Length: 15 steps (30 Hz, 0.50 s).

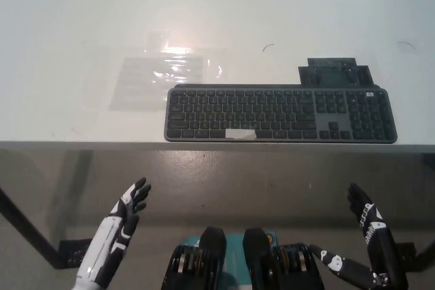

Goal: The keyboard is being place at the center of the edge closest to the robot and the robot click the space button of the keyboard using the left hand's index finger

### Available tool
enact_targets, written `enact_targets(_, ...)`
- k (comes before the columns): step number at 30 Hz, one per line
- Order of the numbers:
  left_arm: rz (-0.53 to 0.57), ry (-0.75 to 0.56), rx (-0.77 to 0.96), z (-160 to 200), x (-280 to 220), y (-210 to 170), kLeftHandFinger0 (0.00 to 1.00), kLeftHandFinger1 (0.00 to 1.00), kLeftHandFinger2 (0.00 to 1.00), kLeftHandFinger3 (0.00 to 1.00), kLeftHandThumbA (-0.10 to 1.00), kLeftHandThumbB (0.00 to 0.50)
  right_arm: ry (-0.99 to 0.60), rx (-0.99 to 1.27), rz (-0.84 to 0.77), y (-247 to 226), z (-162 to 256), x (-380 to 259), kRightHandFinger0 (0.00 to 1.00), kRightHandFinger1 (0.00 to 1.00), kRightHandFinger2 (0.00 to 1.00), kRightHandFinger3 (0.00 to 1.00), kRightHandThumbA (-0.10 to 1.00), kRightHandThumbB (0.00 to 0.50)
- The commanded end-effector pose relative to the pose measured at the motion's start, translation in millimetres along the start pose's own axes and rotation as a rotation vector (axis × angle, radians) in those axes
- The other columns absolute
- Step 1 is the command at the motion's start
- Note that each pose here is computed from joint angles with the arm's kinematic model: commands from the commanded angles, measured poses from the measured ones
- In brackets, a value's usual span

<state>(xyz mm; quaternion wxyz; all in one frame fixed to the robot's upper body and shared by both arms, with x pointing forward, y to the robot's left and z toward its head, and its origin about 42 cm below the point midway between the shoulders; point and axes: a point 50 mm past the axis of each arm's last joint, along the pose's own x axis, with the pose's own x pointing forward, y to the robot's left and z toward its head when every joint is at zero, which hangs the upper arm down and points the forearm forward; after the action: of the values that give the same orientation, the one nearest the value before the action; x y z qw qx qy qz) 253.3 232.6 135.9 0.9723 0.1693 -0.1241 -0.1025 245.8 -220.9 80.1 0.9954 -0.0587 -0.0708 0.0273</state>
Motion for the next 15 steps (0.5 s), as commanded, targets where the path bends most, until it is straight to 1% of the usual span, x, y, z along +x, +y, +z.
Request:
enact_targets(1, -0.020, -0.213, 0.297, 38, 17, 10, 0.01, 0.00, 0.04, 1.00, 1.00, 0.464, -0.090, -0.004, 0.004, 1, 11, 4, 1.00, 1.00, 1.00, 1.00, 1.00, 0.423)
enact_targets(2, -0.019, -0.221, 0.301, 43, 21, 9, 0.07, 0.00, 0.00, 1.00, 1.00, 0.451, -0.091, -0.005, 0.003, 1, 11, 4, 1.00, 1.00, 1.00, 1.00, 1.00, 0.423)
enact_targets(3, -0.027, -0.227, 0.302, 46, 27, 8, 0.02, 0.00, 0.00, 1.00, 1.00, 0.451, -0.090, -0.003, 0.004, 1, 11, 3, 1.00, 1.00, 1.00, 1.00, 1.00, 0.422)
enact_targets(4, -0.030, -0.229, 0.304, 47, 29, 8, 0.00, 0.00, 0.00, 1.00, 1.00, 0.448, -0.090, -0.002, 0.004, 1, 11, 3, 1.00, 1.00, 1.00, 1.00, 1.00, 0.422)
enact_targets(6, -0.049, -0.252, 0.348, 52, 40, 7, 0.00, 0.00, 0.01, 1.00, 1.00, 0.485, -0.089, -0.001, 0.000, 1, 12, 3, 1.00, 1.00, 1.00, 1.00, 1.00, 0.423)
enact_targets(7, -0.056, -0.258, 0.375, 55, 45, 6, 0.00, 0.00, 0.00, 1.00, 1.00, 0.499, -0.092, 0.001, 0.002, 1, 12, 4, 1.00, 1.00, 1.00, 1.00, 1.00, 0.413)
enact_targets(9, -0.073, -0.258, 0.412, 59, 55, 5, 0.00, 0.00, 0.00, 1.00, 1.00, 0.500, -0.094, -0.005, 0.003, 1, 12, 4, 1.00, 1.00, 1.00, 1.00, 1.00, 0.414)
enact_targets(10, -0.079, -0.273, 0.434, 61, 62, 3, 0.00, 0.00, 0.00, 1.00, 1.00, 0.489, -0.098, -0.012, 0.006, 1, 12, 5, 1.00, 1.00, 1.00, 1.00, 1.00, 0.411)
enact_targets(15, -0.132, -0.266, 0.491, 63, 86, -4, 0.00, 0.00, 0.00, 1.00, 1.00, 0.499, -0.094, -0.011, 0.004, 1, 12, 7, 1.00, 1.00, 1.00, 1.00, 1.00, 0.425)
